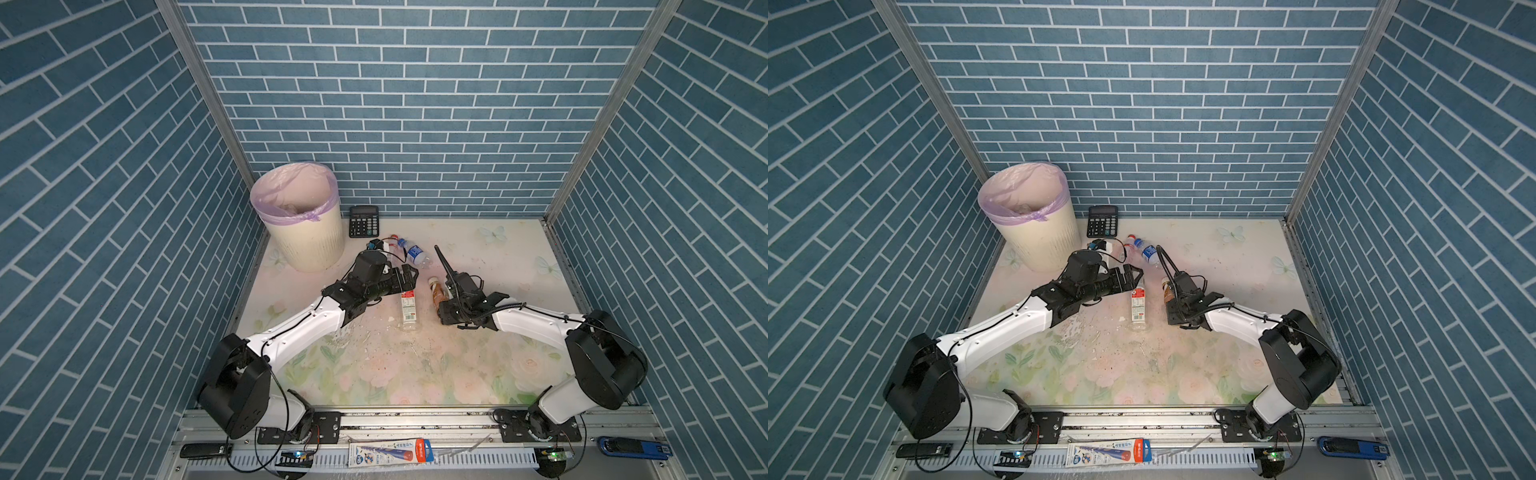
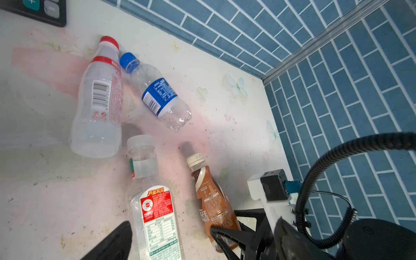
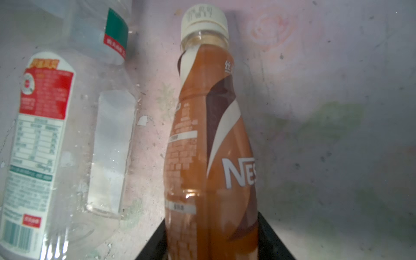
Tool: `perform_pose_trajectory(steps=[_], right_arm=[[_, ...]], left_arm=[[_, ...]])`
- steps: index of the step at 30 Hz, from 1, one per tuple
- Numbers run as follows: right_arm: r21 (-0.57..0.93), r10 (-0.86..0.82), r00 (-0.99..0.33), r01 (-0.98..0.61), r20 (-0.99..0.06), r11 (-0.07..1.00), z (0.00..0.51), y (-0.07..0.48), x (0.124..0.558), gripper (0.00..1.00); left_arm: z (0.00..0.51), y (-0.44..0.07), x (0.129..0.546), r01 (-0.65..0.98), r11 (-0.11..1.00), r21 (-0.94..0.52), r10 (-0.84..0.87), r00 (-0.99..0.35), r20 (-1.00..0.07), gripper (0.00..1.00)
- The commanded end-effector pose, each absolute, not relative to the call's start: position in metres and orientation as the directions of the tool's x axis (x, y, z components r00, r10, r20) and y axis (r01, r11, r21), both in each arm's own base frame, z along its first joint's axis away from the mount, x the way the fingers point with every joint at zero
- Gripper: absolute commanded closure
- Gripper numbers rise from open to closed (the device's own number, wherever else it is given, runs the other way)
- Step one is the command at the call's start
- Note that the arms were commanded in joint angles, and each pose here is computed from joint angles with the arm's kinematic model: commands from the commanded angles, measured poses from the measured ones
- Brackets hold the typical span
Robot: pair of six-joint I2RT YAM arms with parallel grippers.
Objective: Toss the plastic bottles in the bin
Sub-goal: 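Close the right gripper around the brown Nescafe bottle, then grasp the Nescafe's white cap with the left gripper while the right gripper holds it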
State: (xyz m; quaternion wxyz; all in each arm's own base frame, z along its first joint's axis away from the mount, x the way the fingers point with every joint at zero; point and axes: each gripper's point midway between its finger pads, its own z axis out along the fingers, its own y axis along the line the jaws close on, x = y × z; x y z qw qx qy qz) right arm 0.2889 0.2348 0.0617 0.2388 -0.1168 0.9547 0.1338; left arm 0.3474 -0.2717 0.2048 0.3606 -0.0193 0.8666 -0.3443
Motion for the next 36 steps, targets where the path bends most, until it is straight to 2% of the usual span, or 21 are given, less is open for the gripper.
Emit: perform_pose_trajectory(steps=[1,8,16,24,33,36], right_arm=[[0.224,-0.165,-0.838,-0.321,-0.520,0.920,0.101,0.239,0.297,0.67],[0.267,-0.130,-0.785,-0.354,-0.606,0.896,0.138,0.248,0.305,0.68],[0.327,-0.117,-0.749,-0.417,-0.652,0.848,0.173,0.271,0.309,0.69],[0.351,-0.085,-0.689,-0.467,-0.720,0.811,0.217,0.297,0.320,0.69],[0.362,-0.076,-0.669,-0.491,-0.740,0.793,0.229,0.315,0.320,0.70],[0.357,-0.081,-0.671,-0.489,-0.737,0.796,0.228,0.315,0.319,0.70]], left_arm=[[0.218,-0.274,0.357,0.203,0.756,-0.622,-0.289,-0.749,-0.596,0.01],[0.231,-0.279,0.366,0.182,0.709,-0.682,-0.349,-0.749,-0.563,0.01],[0.236,-0.286,0.386,0.136,0.628,-0.766,-0.441,-0.749,-0.495,0.01],[0.233,-0.307,0.412,0.119,0.576,-0.809,-0.443,-0.786,-0.431,0.04],[0.225,-0.306,0.436,0.102,0.563,-0.820,-0.473,-0.773,-0.421,0.22],[0.222,-0.304,0.440,0.097,0.555,-0.826,-0.486,-0.768,-0.417,0.34]])
